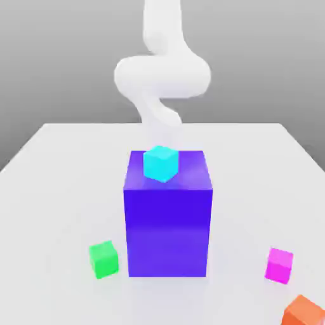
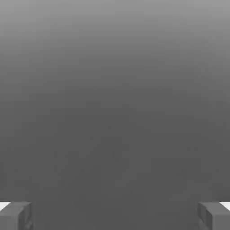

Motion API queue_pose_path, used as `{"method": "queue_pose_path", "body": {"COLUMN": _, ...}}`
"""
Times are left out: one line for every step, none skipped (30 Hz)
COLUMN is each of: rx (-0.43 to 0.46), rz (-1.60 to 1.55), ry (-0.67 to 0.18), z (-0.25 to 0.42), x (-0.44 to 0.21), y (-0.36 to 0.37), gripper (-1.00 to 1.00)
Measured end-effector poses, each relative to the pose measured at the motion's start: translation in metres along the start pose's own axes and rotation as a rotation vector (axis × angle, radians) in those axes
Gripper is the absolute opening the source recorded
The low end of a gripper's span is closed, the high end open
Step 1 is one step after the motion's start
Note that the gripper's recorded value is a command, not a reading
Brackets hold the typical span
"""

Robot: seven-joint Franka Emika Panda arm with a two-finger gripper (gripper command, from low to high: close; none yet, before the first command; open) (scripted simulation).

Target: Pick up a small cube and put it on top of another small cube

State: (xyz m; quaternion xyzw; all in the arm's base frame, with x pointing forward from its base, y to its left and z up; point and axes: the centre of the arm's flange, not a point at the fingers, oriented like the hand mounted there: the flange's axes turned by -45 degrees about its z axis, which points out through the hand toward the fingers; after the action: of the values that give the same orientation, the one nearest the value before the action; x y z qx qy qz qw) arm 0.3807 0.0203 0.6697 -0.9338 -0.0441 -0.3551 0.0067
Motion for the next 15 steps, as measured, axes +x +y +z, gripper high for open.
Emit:
{"method": "queue_pose_path", "body": {"rx": 0.020, "rz": -0.040, "ry": -0.031, "z": 0.023, "x": -0.002, "y": -0.009, "gripper": 0.00}}
{"method": "queue_pose_path", "body": {"rx": 0.039, "rz": -0.078, "ry": -0.061, "z": 0.045, "x": -0.005, "y": -0.018, "gripper": 0.00}}
{"method": "queue_pose_path", "body": {"rx": 0.057, "rz": -0.116, "ry": -0.089, "z": 0.066, "x": -0.009, "y": -0.028, "gripper": 0.00}}
{"method": "queue_pose_path", "body": {"rx": 0.075, "rz": -0.155, "ry": -0.117, "z": 0.086, "x": -0.014, "y": -0.038, "gripper": 0.00}}
{"method": "queue_pose_path", "body": {"rx": 0.093, "rz": -0.193, "ry": -0.145, "z": 0.106, "x": -0.020, "y": -0.049, "gripper": 0.00}}
{"method": "queue_pose_path", "body": {"rx": 0.110, "rz": -0.232, "ry": -0.172, "z": 0.125, "x": -0.027, "y": -0.060, "gripper": 0.00}}
{"method": "queue_pose_path", "body": {"rx": 0.128, "rz": -0.271, "ry": -0.199, "z": 0.144, "x": -0.034, "y": -0.071, "gripper": 0.00}}
{"method": "queue_pose_path", "body": {"rx": 0.145, "rz": -0.310, "ry": -0.226, "z": 0.162, "x": -0.043, "y": -0.082, "gripper": 0.00}}
{"method": "queue_pose_path", "body": {"rx": 0.162, "rz": -0.350, "ry": -0.252, "z": 0.179, "x": -0.053, "y": -0.093, "gripper": 0.00}}
{"method": "queue_pose_path", "body": {"rx": 0.178, "rz": -0.390, "ry": -0.279, "z": 0.196, "x": -0.064, "y": -0.105, "gripper": 0.00}}
{"method": "queue_pose_path", "body": {"rx": 0.195, "rz": -0.430, "ry": -0.305, "z": 0.212, "x": -0.076, "y": -0.116, "gripper": 0.00}}
{"method": "queue_pose_path", "body": {"rx": 0.212, "rz": -0.470, "ry": -0.330, "z": 0.227, "x": -0.089, "y": -0.127, "gripper": 0.00}}
{"method": "queue_pose_path", "body": {"rx": 0.228, "rz": -0.511, "ry": -0.356, "z": 0.242, "x": -0.102, "y": -0.139, "gripper": 0.00}}
{"method": "queue_pose_path", "body": {"rx": 0.244, "rz": -0.552, "ry": -0.382, "z": 0.256, "x": -0.116, "y": -0.150, "gripper": 0.00}}
{"method": "queue_pose_path", "body": {"rx": 0.259, "rz": -0.593, "ry": -0.407, "z": 0.269, "x": -0.132, "y": -0.160, "gripper": 0.00}}
